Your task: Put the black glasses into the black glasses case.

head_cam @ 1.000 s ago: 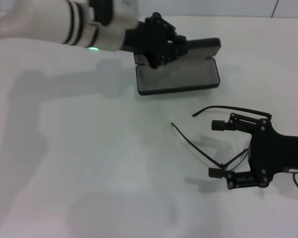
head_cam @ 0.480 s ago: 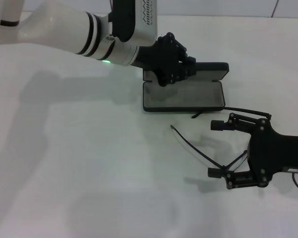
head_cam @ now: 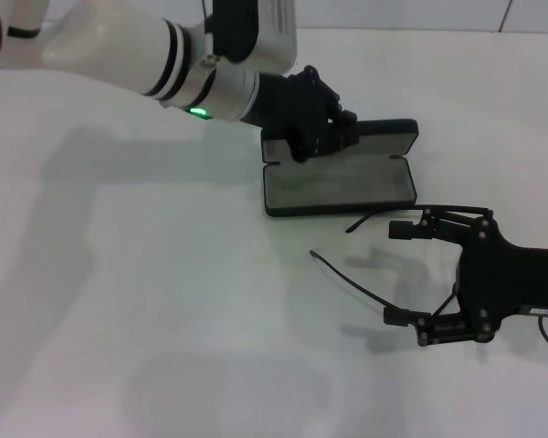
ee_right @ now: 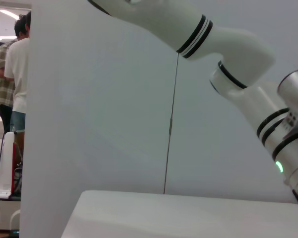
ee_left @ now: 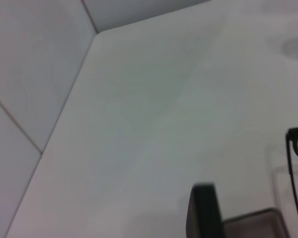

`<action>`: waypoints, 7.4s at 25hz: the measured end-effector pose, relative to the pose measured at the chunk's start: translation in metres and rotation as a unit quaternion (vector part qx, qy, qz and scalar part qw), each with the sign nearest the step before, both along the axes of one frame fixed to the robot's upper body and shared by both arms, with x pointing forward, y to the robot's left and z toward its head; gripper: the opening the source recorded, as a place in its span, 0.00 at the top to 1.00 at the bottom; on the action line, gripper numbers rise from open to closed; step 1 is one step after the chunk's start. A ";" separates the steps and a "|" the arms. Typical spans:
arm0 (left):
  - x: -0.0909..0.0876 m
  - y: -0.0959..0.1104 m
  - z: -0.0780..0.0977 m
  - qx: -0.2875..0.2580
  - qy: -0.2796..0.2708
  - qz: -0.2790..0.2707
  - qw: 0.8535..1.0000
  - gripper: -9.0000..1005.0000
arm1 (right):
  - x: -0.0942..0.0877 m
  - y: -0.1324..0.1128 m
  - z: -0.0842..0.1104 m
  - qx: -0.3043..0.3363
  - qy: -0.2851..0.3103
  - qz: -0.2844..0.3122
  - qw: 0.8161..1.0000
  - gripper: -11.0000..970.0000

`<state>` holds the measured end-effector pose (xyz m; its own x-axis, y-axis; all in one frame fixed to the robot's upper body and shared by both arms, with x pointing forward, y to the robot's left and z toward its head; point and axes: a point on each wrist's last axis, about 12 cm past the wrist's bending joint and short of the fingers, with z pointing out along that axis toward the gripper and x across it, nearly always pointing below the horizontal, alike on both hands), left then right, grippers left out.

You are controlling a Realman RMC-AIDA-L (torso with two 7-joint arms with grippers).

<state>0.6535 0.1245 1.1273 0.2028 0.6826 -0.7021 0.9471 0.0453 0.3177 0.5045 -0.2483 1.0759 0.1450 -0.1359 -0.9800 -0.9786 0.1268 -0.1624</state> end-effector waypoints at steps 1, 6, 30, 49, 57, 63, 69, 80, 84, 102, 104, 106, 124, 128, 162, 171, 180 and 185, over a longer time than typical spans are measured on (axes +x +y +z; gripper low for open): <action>0.001 0.000 0.002 -0.001 0.007 0.007 1.000 0.72 | 0.000 0.000 0.000 0.000 0.000 0.000 1.000 0.10; -0.001 -0.004 0.006 -0.009 0.033 0.003 0.999 0.69 | 0.003 0.000 0.001 -0.004 -0.002 -0.002 1.000 0.10; -0.099 0.121 -0.057 -0.503 0.024 0.291 0.814 0.55 | 0.062 0.030 0.127 -0.469 -0.080 0.151 0.866 0.10; -0.102 0.119 -0.075 -0.487 0.063 0.344 0.800 0.26 | 0.068 0.105 0.073 -0.615 -0.180 0.221 0.735 0.13; -0.099 0.113 -0.075 -0.482 0.058 0.343 0.804 0.19 | 0.069 0.108 0.064 -0.618 -0.176 0.228 0.731 0.29; -0.098 0.113 -0.076 -0.479 0.055 0.345 0.805 0.19 | 0.071 0.108 0.065 -0.614 -0.178 0.222 0.736 0.42; -0.098 0.112 -0.075 -0.479 0.053 0.344 0.805 0.20 | 0.070 0.101 0.072 -0.613 -0.158 0.225 0.741 0.65; -0.104 0.095 -0.075 -0.492 -0.012 0.347 0.798 0.25 | 0.064 0.045 0.099 -0.473 -0.127 0.158 0.857 0.87; -0.101 0.092 -0.072 -0.497 -0.012 0.343 0.797 0.31 | 0.063 0.025 0.094 -0.363 -0.139 0.075 0.918 0.87; -0.060 0.020 -0.008 -0.402 0.168 0.060 0.898 0.32 | 0.051 0.011 0.033 -0.173 -0.136 0.001 0.976 0.89; -0.058 0.014 -0.005 -0.386 0.183 0.046 0.903 0.32 | 0.050 0.009 0.034 -0.167 -0.149 -0.001 0.975 0.89; -0.057 0.010 -0.004 -0.370 0.199 0.040 0.907 0.32 | 0.050 0.009 0.034 -0.167 -0.164 0.001 0.972 0.89; -0.054 0.011 -0.011 -0.303 0.292 0.082 0.903 0.32 | 0.042 0.001 0.037 -0.153 -0.308 -0.012 0.939 0.89; -0.056 0.007 -0.011 -0.293 0.296 0.072 0.906 0.32 | 0.041 0.000 0.038 -0.155 -0.311 -0.011 0.938 0.89; -0.060 0.000 -0.010 -0.364 0.150 0.032 0.919 0.32 | 0.029 0.019 0.047 -0.028 -0.190 0.105 0.976 0.94; -0.068 -0.003 -0.010 -0.374 0.112 -0.003 0.920 0.32 | 0.036 0.016 0.040 -0.055 -0.162 0.069 0.983 0.93; -0.071 -0.009 -0.010 -0.376 0.116 -0.017 0.919 0.32 | 0.036 0.012 0.036 -0.064 -0.147 0.055 0.986 0.92; -0.072 -0.009 -0.011 -0.375 0.117 -0.014 0.920 0.32 | 0.035 0.011 0.036 -0.065 -0.147 0.053 0.986 0.91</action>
<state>0.5817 0.1156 1.1158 -0.0032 -0.0134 -0.9999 0.9896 0.1437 -0.0051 0.5396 -0.2376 1.1117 0.4404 -0.2268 -0.8687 -0.8933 -0.0134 -0.4493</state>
